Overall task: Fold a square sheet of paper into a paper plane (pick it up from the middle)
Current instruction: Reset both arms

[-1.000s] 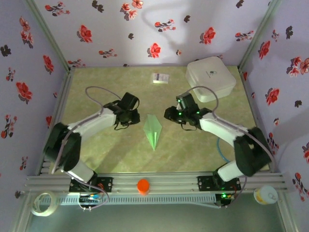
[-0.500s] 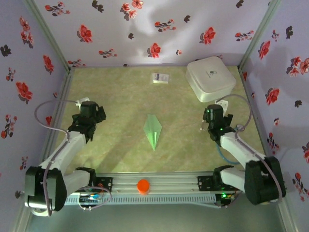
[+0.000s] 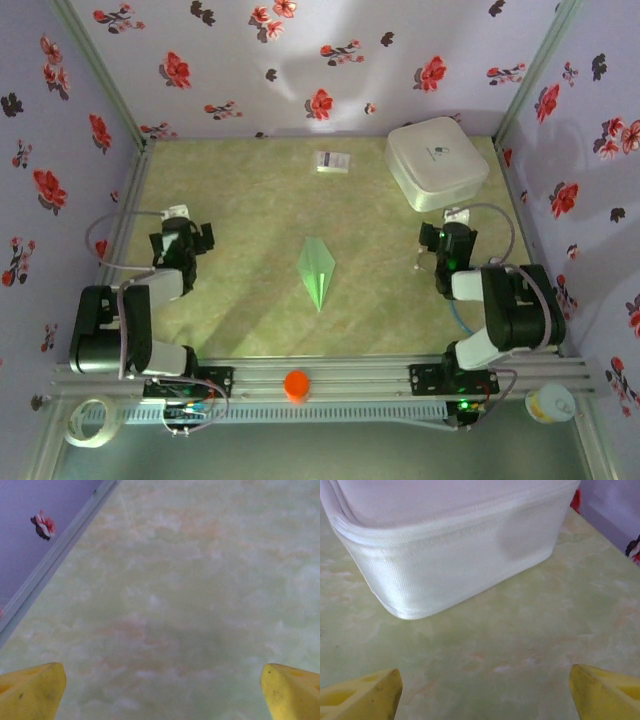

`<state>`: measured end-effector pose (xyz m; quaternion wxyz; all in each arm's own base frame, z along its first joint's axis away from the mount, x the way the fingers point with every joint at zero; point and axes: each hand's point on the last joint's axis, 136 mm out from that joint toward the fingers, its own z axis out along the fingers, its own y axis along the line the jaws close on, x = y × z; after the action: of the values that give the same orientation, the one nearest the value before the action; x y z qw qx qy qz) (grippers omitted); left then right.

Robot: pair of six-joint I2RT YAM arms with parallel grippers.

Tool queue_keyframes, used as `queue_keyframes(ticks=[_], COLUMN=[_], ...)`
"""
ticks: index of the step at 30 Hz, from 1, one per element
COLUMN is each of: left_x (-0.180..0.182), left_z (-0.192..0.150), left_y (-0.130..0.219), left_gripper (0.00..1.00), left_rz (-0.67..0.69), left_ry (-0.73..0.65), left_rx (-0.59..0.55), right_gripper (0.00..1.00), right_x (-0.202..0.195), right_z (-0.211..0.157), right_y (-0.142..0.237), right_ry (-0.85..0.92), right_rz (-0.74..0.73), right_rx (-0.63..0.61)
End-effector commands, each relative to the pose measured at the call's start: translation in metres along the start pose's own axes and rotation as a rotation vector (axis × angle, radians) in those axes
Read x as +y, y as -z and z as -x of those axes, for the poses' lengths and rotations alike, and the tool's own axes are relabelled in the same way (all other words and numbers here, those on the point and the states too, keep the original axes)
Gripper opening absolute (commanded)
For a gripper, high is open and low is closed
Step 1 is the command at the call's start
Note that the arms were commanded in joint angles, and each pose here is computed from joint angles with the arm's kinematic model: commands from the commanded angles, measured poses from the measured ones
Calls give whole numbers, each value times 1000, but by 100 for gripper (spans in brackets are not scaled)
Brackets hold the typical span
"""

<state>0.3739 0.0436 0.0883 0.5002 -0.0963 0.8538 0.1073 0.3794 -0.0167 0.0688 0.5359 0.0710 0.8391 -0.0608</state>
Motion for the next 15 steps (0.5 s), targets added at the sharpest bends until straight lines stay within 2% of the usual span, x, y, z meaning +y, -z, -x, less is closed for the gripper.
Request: queue_keyframes(ticks=[1, 2, 3, 4, 15], left_x=[-4, -11, -19, -24, -19], left_z=[27, 26, 24, 19, 16], left_y=[-7, -8, -9, -11, -9], left_gripper=[100, 100, 100, 100, 100], left_rz=[-87, -128, -170, -192, -147], left_ry=[58, 36, 22, 9, 13], left_rx=[-146, -133, -146, -168, -173], right_gripper=[88, 87, 96, 99, 99], right_x=[14, 10, 0, -8, -8], right_z=[26, 23, 23, 25, 24], right_y=[1, -2, -6, -7, -6], right_ry=[-2, -15, -45, -74, -71], right_rz=[92, 64, 18, -12, -13], right_rx=[-103, -69, -70, -77, -70])
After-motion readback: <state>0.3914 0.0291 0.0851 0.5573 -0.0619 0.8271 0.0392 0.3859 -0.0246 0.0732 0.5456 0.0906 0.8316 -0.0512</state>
